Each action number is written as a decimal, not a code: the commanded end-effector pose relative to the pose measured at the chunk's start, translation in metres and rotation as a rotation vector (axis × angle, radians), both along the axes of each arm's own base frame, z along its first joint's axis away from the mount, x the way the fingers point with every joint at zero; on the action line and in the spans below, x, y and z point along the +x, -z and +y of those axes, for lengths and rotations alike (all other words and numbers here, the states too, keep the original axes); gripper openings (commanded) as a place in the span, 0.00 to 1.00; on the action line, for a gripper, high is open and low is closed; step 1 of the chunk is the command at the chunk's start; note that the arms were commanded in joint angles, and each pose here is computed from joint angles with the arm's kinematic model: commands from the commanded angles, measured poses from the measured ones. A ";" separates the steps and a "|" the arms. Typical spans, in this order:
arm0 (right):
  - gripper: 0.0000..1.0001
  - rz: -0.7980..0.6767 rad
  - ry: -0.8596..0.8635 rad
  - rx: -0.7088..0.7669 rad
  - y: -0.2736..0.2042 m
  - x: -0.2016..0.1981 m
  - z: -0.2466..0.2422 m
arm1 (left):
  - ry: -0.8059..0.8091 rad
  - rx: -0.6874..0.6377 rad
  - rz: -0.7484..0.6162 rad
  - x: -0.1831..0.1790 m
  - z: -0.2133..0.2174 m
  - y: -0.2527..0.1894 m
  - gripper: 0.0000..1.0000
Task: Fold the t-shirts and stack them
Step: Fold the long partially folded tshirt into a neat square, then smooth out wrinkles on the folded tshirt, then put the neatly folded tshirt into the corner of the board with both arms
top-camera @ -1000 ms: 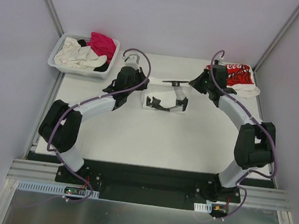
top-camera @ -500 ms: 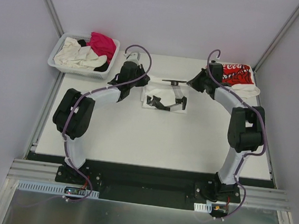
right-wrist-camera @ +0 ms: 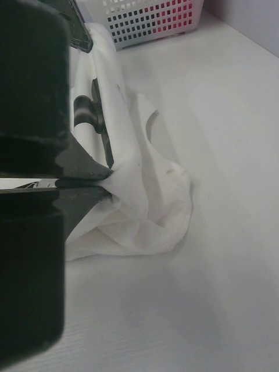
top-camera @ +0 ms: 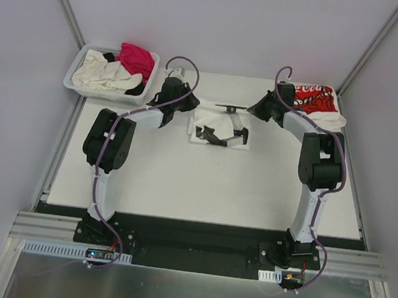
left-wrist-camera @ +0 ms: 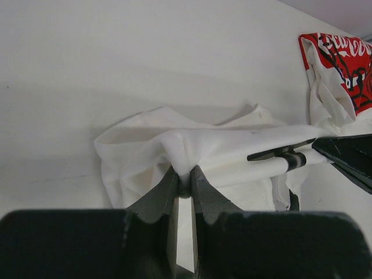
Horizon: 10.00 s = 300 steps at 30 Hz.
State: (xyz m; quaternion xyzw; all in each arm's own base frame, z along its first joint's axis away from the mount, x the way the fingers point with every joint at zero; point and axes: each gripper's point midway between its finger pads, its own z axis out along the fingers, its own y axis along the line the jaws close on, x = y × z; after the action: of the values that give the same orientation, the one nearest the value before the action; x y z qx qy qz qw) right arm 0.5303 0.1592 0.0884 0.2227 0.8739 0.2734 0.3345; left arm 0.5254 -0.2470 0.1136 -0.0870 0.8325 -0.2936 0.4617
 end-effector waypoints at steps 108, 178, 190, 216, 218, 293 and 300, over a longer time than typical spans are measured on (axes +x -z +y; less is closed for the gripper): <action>0.32 0.369 -0.355 0.831 0.042 -0.120 0.175 | 0.341 -0.269 -0.210 -0.073 -0.014 -0.106 0.62; 0.38 0.081 -0.251 0.627 -0.039 -0.023 0.028 | 0.436 -0.334 -0.245 -0.111 -0.012 -0.117 0.63; 0.38 0.165 -0.172 0.705 0.016 -0.042 0.019 | 0.439 -0.343 -0.252 -0.112 -0.013 -0.122 0.63; 0.41 -0.045 -0.148 0.771 -0.067 -0.025 -0.020 | 0.608 -0.571 -0.174 -0.115 -0.038 -0.118 0.63; 0.42 -0.039 -0.129 0.725 -0.070 -0.031 -0.033 | 0.643 -0.573 -0.166 -0.116 -0.040 -0.110 0.64; 0.36 0.026 0.381 0.206 0.012 0.043 -0.254 | 0.097 -0.516 0.239 -0.116 -0.095 0.035 0.58; 0.37 0.092 0.389 0.194 0.007 0.017 -0.242 | -0.039 -0.431 0.089 -0.101 -0.048 -0.004 0.58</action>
State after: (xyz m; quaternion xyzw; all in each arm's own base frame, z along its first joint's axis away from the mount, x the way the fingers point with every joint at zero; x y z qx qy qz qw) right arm 0.5613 -0.0835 0.0452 0.4297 0.7996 0.2865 0.3064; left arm 0.4035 -0.3262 0.0723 -0.2012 0.7960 -0.4782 0.3116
